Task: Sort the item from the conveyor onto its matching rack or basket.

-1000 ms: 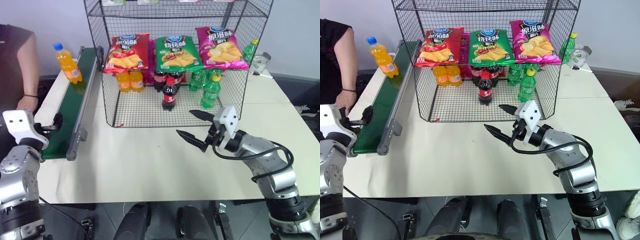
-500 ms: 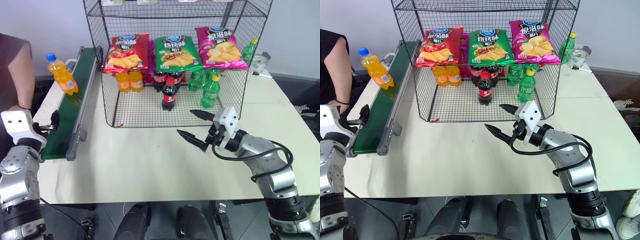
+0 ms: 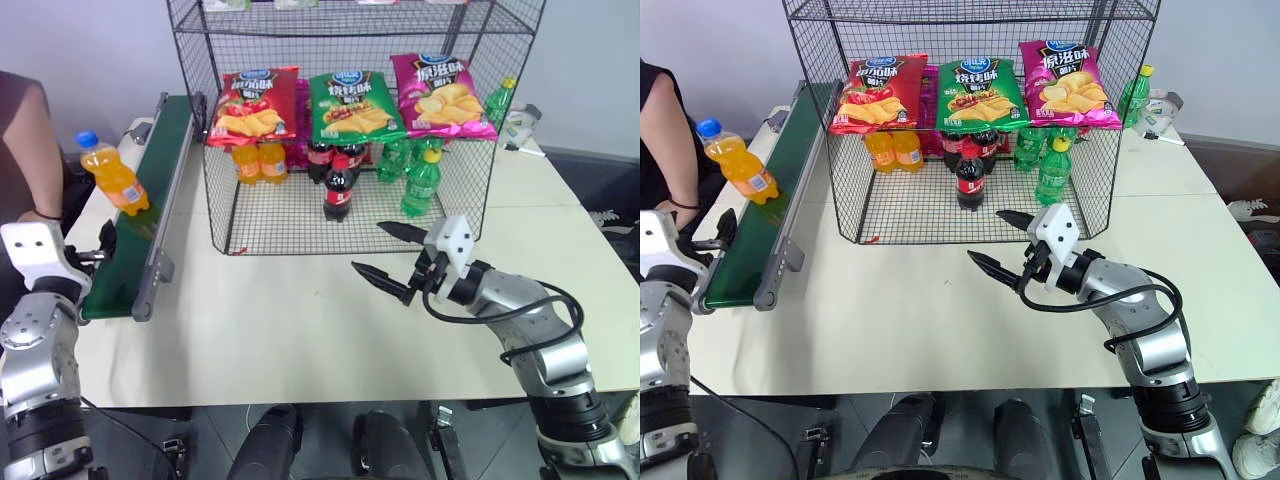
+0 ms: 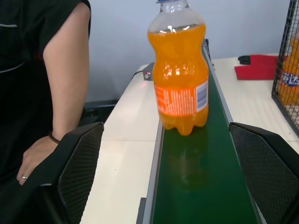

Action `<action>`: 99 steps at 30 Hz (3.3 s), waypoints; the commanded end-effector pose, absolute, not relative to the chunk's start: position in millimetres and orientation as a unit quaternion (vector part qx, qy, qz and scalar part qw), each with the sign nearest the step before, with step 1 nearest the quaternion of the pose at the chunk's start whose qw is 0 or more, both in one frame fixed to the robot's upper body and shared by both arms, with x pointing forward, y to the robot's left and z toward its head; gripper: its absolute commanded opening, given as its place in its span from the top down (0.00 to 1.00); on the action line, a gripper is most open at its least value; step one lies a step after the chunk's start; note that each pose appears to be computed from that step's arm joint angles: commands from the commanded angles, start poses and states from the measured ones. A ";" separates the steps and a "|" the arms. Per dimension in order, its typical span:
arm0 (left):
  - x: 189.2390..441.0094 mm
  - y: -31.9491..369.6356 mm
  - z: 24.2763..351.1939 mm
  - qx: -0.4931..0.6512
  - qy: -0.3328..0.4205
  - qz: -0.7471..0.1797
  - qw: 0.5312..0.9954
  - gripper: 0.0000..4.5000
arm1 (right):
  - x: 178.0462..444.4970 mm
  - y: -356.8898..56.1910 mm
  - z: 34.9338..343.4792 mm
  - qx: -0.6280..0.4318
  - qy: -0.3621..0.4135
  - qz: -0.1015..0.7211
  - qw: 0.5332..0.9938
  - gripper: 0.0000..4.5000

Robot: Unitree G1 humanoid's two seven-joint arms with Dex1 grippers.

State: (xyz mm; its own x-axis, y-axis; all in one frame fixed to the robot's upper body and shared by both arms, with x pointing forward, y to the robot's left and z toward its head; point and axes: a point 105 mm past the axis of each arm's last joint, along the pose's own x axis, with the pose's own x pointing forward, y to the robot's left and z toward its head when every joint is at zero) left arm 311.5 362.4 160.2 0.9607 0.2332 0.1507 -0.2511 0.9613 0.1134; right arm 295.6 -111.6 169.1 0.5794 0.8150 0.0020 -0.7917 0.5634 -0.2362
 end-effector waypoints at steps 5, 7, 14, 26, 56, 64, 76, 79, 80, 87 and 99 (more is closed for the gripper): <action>310.0 367.2 175.7 0.061 -0.097 0.130 0.985 0.00 | 294.4 -108.5 178.1 -0.108 -0.079 0.458 0.879 0.00; 310.3 367.4 176.1 0.060 -0.098 0.130 0.985 0.00 | 294.4 -108.3 178.2 -0.108 -0.080 0.458 0.879 0.00; 311.0 366.1 177.6 0.055 -0.100 0.126 0.985 0.00 | 294.3 -107.9 177.5 -0.107 -0.078 0.459 0.879 0.00; 309.1 365.4 178.4 0.052 -0.103 0.124 0.986 0.11 | 294.0 -106.7 178.2 -0.108 -0.077 0.459 0.878 0.00; 356.6 193.0 209.5 0.036 -0.145 -0.194 0.970 0.46 | 297.4 -125.6 183.6 -0.125 -0.080 0.428 0.892 0.00; 412.4 162.8 179.6 0.019 -0.145 -0.140 0.979 0.46 | 293.0 -130.1 183.2 -0.127 -0.075 0.421 0.895 0.00; 453.0 144.3 155.5 0.010 -0.123 -0.074 0.990 0.46 | 287.0 -134.5 180.2 -0.126 -0.075 0.399 0.905 0.00; 454.6 145.3 153.2 0.012 -0.119 -0.067 0.990 0.46 | 287.0 -134.4 180.6 -0.126 -0.076 0.397 0.906 0.00; 454.7 144.6 152.0 0.011 -0.118 -0.069 0.991 0.46 | 287.2 -134.5 180.8 -0.126 -0.076 0.396 0.906 0.00; 452.3 149.0 146.2 -0.008 -0.114 -0.079 0.990 0.01 | 288.6 -133.8 181.6 -0.127 -0.078 0.398 0.905 0.00; 432.4 164.0 151.7 -0.004 -0.136 -0.102 0.986 0.01 | 290.2 -131.2 182.7 -0.125 -0.079 0.409 0.901 0.00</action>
